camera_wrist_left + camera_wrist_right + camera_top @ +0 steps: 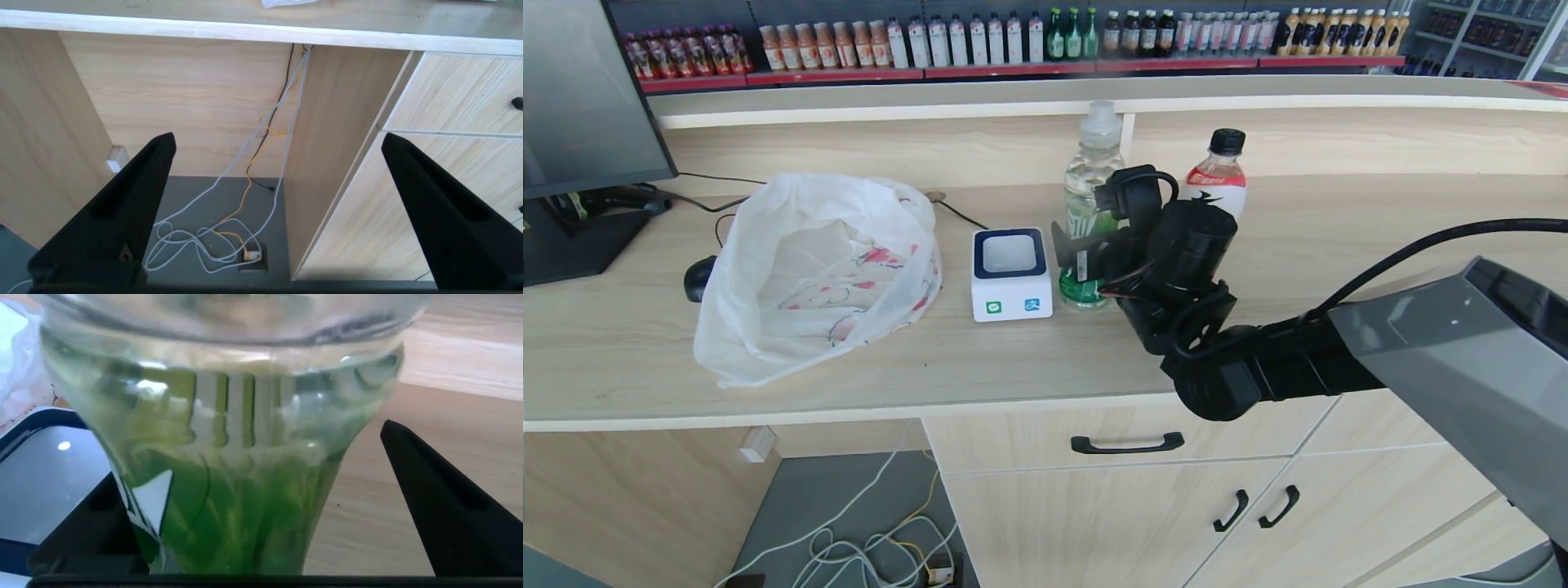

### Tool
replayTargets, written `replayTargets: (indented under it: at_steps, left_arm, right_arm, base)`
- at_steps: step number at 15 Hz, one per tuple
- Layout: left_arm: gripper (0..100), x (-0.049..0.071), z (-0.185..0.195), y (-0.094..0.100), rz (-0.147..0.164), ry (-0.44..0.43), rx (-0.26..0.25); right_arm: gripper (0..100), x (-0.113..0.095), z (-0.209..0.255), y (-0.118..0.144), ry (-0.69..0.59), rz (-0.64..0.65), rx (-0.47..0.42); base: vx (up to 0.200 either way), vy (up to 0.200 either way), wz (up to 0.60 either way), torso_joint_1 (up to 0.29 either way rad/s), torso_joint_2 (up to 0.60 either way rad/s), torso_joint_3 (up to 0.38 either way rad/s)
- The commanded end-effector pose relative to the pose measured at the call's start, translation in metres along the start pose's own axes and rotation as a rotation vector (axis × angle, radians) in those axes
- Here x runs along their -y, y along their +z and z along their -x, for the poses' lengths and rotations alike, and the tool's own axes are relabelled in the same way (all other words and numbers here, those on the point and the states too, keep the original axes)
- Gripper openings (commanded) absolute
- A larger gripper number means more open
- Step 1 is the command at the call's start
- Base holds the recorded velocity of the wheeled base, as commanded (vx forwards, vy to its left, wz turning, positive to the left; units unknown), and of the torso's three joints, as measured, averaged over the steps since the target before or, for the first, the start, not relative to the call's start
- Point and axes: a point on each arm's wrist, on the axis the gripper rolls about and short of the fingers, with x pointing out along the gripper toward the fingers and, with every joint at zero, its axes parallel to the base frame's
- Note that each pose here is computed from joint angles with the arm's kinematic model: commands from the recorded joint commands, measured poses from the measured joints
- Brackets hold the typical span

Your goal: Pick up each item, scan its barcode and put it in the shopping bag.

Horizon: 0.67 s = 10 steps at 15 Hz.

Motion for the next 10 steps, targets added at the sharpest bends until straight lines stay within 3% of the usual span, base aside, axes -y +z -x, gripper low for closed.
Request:
replayTargets:
  at_steps: [1,10]
  left_arm:
    - [100,0.0,0.0,0.0,0.0,0.001,0.0]
    - [100,0.0,0.0,0.0,0.0,0.001,0.0]
  right_arm:
    - [100,0.001,-0.003,0.005,-0.005,-0.011,0.013]
    - [100,-0.003,-0.014,0.01,-0.007,-0.018,0.021]
  base:
    - [0.0,0.0,0.0,0.0,0.0,0.0]
    - [0.0,0.0,0.0,0.0,0.0,0.0]
